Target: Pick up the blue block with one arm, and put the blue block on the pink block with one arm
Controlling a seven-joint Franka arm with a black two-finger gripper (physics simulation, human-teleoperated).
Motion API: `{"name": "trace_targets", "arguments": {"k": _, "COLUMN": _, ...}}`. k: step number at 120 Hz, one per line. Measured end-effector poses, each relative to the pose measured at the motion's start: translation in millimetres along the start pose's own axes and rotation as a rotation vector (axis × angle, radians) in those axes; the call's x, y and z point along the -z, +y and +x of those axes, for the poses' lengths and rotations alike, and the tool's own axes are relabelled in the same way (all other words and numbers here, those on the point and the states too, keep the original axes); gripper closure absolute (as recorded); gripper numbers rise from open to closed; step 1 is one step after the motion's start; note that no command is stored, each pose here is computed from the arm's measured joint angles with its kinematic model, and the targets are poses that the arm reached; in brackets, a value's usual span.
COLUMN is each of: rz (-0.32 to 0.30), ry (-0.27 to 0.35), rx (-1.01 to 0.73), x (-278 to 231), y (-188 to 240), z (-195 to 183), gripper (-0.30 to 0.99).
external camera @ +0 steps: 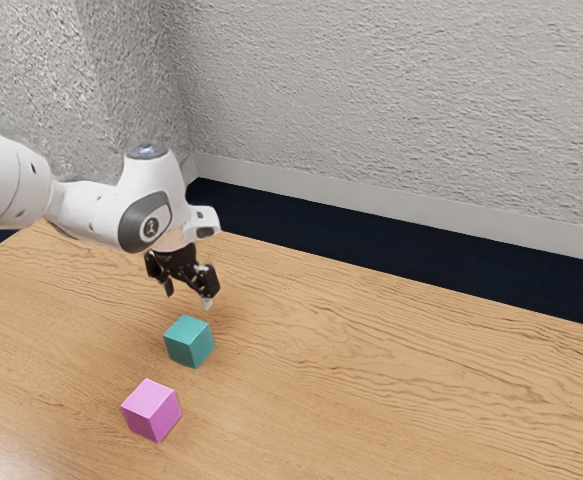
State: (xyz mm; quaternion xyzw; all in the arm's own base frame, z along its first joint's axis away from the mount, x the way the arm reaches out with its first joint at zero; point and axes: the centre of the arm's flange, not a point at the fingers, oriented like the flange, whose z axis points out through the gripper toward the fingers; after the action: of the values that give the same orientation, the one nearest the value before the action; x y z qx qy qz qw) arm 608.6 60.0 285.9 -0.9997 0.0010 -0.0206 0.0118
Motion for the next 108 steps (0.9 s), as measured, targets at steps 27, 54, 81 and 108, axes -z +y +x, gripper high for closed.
{"name": "trace_targets", "arguments": {"k": 27, "rz": -0.013, "ry": 0.026, "rx": -0.066, "x": 9.2, "y": 8.0, "z": -9.8, "gripper": 0.00}}
{"name": "trace_targets", "arguments": {"k": 54, "rz": -0.035, "ry": 0.023, "rx": -0.117, "x": 15.7, "y": 29.8, "z": -48.4, "gripper": 0.00}}
{"name": "trace_targets", "arguments": {"k": 81, "rz": -0.051, "ry": 0.032, "rx": -0.131, "x": 14.1, "y": 33.5, "z": -61.3, "gripper": 0.00}}
{"name": "trace_targets", "arguments": {"k": 108, "rz": -0.071, "ry": 0.023, "rx": -0.108, "x": 11.2, "y": 33.8, "z": -62.1, "gripper": 0.00}}
